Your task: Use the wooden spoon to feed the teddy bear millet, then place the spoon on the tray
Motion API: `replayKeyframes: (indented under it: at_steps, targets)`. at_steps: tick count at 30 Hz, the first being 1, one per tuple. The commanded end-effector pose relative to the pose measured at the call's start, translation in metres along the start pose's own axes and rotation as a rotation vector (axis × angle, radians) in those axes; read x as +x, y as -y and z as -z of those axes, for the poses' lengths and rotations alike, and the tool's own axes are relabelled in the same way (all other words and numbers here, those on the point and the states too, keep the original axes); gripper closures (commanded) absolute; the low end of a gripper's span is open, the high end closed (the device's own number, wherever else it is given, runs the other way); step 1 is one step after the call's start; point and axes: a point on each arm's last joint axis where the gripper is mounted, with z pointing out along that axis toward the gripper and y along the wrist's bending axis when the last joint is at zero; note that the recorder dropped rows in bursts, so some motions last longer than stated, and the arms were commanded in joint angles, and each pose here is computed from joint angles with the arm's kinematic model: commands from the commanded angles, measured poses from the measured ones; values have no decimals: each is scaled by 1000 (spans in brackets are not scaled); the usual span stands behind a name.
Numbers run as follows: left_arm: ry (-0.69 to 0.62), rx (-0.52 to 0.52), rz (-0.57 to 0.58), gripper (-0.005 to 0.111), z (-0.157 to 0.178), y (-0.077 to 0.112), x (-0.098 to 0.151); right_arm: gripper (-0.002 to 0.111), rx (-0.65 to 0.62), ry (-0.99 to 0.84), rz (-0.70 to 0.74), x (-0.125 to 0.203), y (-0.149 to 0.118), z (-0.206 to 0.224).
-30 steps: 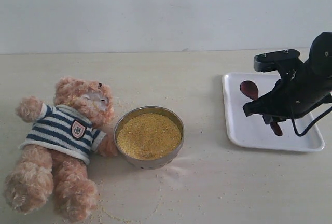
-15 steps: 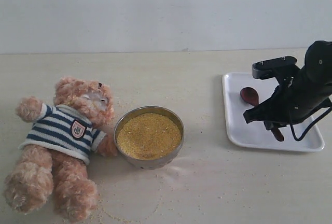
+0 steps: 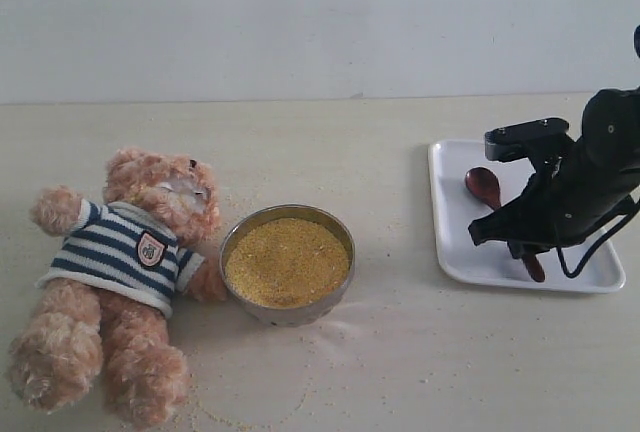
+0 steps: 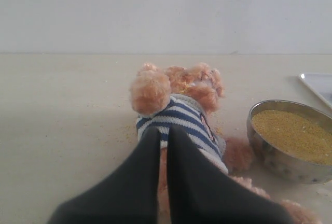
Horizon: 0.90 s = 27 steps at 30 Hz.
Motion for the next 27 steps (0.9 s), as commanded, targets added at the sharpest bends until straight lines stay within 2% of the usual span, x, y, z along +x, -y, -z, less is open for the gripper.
replayKeyframes:
  at_steps: [1,5,7,13,20,22,25,26,27]
  targets:
    - [3,-2,10,102,0,0,1,83,4,7,-6,-2,2,1]
    - [3,-2,10,102,0,0,1,83,3,0,-13,-1,2,1]
    - [3,-2,10,102,0,0,1,78,2,-13,-15,0,2,1]
    - [3,-2,10,102,0,0,1,45,-2,-68,-56,-2,1,14]
    - [3,-2,10,102,0,0,1,44,-4,18,-85,-12,0,80]
    - [3,-2,10,102,0,0,1,50,-4,58,-84,-9,0,102]
    - [3,-2,10,102,0,0,1,85,17,214,-127,2,1,132]
    - [3,-2,10,102,0,0,1,102,18,300,-163,9,1,140]
    - [3,-2,10,102,0,0,1,107,8,396,-210,18,1,148]
